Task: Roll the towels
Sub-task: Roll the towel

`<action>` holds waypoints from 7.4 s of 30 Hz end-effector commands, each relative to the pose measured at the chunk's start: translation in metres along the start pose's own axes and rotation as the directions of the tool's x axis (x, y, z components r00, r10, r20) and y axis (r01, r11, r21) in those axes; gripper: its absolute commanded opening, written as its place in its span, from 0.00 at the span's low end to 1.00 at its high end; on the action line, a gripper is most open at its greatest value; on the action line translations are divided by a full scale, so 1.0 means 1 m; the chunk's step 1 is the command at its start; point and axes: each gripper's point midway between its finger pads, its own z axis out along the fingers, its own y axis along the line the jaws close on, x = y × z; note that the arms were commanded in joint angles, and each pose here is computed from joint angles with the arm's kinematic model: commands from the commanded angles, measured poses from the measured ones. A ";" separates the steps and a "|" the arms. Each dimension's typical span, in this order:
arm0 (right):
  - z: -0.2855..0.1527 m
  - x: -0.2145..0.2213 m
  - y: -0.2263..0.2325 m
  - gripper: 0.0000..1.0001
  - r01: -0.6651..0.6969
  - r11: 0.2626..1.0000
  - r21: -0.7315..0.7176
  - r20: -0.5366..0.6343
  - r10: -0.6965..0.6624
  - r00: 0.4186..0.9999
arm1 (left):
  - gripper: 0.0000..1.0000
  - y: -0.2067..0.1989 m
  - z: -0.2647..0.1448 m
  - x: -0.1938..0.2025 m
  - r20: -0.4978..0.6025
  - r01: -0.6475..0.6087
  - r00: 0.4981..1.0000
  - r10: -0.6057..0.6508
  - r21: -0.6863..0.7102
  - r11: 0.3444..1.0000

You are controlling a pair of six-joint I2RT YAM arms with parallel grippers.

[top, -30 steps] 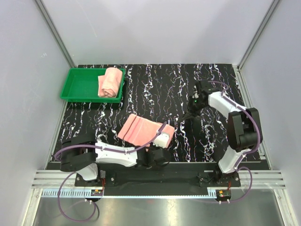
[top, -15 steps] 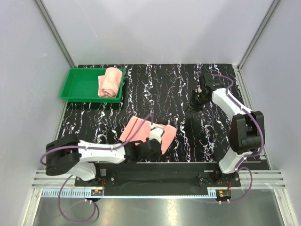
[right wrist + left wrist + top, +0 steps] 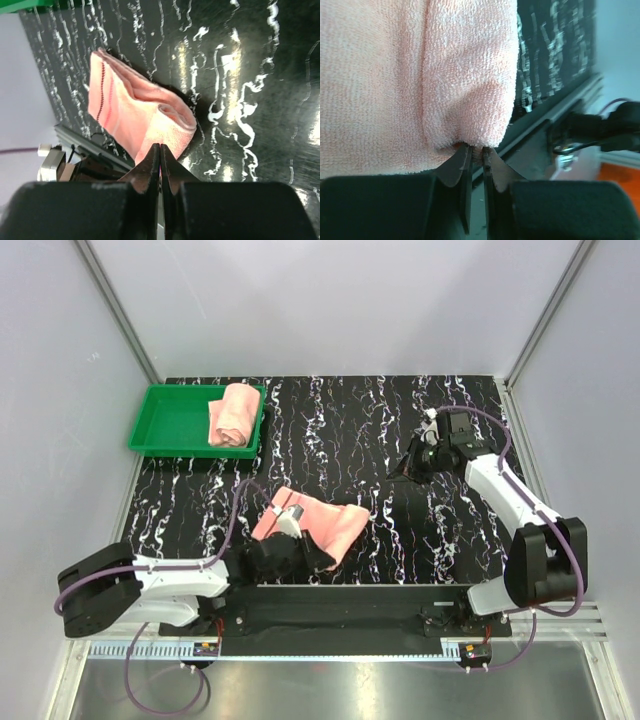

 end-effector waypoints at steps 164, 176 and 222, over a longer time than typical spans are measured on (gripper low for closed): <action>-0.027 -0.027 0.010 0.11 -0.023 0.982 0.189 0.109 0.002 0.994 | 0.03 -0.063 0.019 -0.020 -0.120 -0.004 0.993 0.021 0.137 0.990; -0.026 -0.010 0.016 0.09 -0.033 0.991 0.129 0.056 0.026 0.998 | 0.00 -0.054 -0.018 -0.052 -0.041 0.293 0.952 -0.304 0.414 0.862; 0.113 0.075 0.087 0.55 0.002 0.948 -0.318 -0.226 -0.078 0.971 | 0.00 0.037 -0.054 -0.069 0.098 0.666 0.651 -0.753 0.401 0.629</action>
